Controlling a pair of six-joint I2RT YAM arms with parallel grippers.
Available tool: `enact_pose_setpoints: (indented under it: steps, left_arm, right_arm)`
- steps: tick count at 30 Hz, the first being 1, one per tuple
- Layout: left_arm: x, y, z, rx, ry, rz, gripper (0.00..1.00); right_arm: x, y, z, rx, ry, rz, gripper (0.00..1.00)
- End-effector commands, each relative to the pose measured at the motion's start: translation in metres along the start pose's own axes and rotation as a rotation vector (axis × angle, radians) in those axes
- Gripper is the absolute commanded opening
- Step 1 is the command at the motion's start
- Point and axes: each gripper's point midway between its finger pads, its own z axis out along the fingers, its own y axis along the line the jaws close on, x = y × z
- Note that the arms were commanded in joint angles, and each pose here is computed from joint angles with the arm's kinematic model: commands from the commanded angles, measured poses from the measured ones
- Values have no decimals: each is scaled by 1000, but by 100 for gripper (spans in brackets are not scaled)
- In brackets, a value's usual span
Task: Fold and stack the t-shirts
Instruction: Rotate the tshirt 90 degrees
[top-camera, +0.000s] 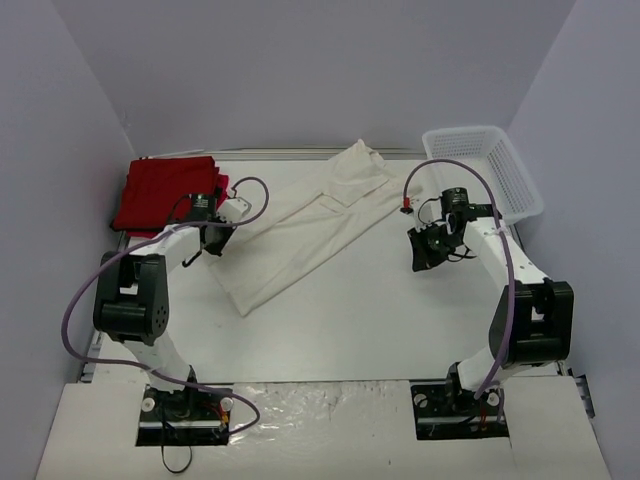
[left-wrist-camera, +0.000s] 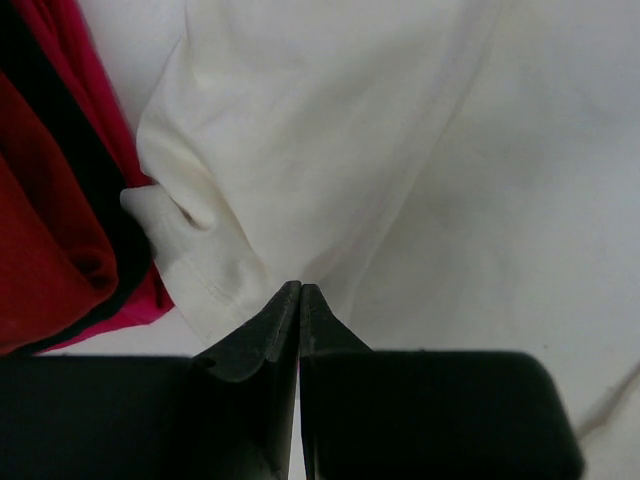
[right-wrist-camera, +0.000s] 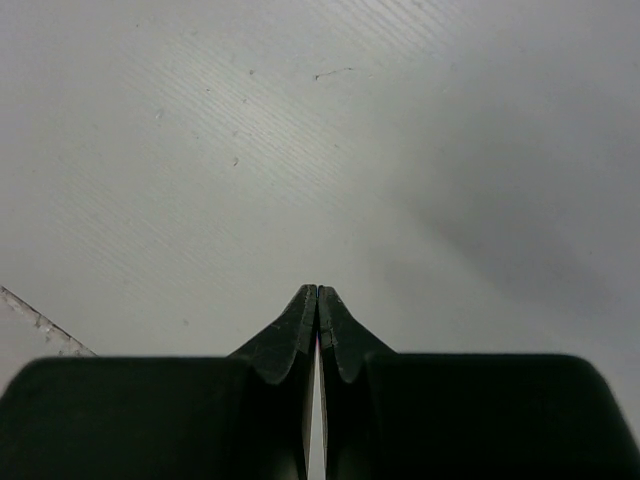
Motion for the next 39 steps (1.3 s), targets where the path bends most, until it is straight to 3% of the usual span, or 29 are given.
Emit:
enact_pose_setpoints:
  steps: [1, 7, 14, 27, 39]
  left_arm:
    - [-27, 25, -2, -104, -72, -6, 2]
    - [-35, 33, -2, -143, -91, -22, 2]
    - [-10, 7, 15, 1, 38, 33, 2]
    - [40, -30, -4, 145, 270, 195, 2]
    - [59, -75, -14, 206, 357, 302, 3]
  right_arm:
    - [7, 11, 6, -89, 2, -3, 0]
    - [15, 5, 17, -84, 40, 16, 0]
    - [18, -5, 22, -41, 51, 36, 0]
    - [19, -21, 18, 72, 37, 59, 0]
    - [16, -23, 10, 99, 7, 50, 1]
